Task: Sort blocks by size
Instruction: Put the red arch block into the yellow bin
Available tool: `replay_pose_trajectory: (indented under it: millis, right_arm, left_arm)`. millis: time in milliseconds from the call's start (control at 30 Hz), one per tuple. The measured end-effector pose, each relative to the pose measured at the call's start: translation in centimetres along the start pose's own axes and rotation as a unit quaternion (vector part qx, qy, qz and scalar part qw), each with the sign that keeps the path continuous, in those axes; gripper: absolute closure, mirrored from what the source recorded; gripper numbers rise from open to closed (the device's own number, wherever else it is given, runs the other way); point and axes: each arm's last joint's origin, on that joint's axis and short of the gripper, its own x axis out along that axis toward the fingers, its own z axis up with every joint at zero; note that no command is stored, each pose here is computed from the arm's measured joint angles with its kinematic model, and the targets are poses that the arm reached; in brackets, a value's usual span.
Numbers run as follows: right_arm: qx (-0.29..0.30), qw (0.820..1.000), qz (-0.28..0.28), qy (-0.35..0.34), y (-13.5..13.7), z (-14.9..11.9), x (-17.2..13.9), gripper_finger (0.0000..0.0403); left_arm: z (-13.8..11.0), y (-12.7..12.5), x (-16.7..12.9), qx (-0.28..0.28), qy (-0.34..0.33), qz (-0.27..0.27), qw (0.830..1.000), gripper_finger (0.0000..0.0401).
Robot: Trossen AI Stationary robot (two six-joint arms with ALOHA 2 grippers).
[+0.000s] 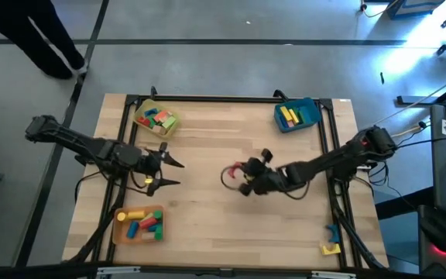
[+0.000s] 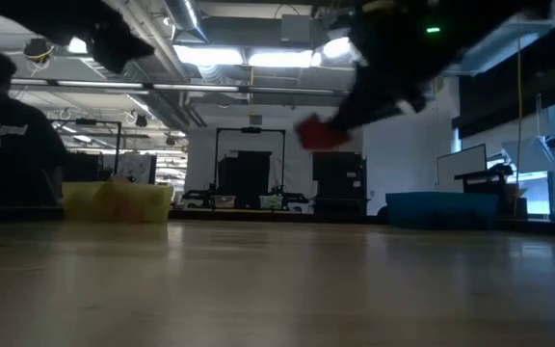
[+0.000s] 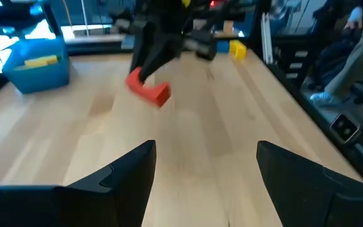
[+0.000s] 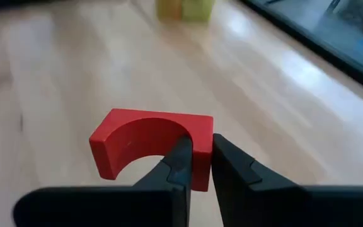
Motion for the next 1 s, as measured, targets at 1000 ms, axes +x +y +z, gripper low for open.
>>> replay_pose_trajectory:
  millis: [1000]
  right_arm:
    - [-0.015, 0.979, -0.027, -0.203, -2.3, 13.3, 20.3, 0.0356]
  left_arm:
    - [2.6, 1.0, -5.5, 0.006, -0.129, 0.013, 0.991, 0.0141]
